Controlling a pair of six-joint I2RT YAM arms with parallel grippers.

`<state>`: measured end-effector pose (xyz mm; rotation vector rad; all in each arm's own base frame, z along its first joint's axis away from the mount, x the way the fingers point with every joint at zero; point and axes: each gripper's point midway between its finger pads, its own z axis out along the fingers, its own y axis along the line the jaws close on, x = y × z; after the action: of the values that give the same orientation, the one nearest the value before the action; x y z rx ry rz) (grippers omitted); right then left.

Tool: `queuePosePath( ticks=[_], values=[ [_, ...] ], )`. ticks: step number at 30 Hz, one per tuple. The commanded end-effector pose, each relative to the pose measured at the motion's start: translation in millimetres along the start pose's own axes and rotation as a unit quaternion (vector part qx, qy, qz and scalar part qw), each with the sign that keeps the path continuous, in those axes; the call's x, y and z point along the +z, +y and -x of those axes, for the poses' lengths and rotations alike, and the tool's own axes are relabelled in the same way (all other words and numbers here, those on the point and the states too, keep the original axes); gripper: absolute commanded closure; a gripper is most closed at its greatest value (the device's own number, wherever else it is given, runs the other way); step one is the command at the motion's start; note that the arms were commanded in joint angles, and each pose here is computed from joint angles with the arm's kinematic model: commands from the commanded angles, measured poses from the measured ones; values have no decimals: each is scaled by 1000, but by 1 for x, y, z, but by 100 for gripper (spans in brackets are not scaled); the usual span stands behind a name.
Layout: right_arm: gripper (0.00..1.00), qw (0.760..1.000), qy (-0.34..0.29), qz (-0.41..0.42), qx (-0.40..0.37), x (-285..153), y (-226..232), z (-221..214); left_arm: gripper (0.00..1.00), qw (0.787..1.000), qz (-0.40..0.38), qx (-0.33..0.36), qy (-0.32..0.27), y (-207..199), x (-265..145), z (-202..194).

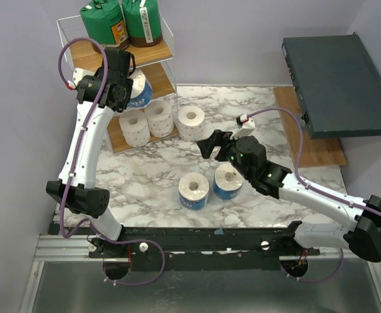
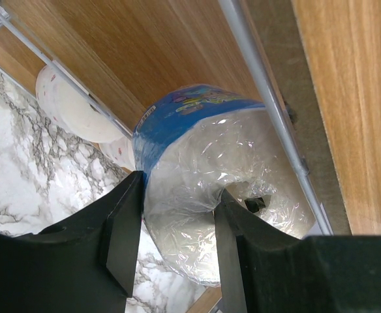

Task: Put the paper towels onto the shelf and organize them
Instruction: Place the paper towel on the shelf.

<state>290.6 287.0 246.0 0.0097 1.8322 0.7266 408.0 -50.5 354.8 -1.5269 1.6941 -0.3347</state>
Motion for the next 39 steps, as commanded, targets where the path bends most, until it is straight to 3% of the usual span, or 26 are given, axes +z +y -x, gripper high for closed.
queuePosePath(
  ticks=[1,5,15,39],
  values=[
    [7,1000,-9,13,2,-1,9,9,99,999,-33,-24,-9,-21,3,7],
    [7,1000,-8,11,1,-1,7,8,96,999,-38,-26,-3,-22,5,5],
    [7,1000,-7,5,-2,-2,4,6,70,999,-47,-15,8,-24,6,0],
    [7,1000,-8,-2,-5,-5,0,8,46,998,-51,-6,21,-23,5,-3]
  ],
)
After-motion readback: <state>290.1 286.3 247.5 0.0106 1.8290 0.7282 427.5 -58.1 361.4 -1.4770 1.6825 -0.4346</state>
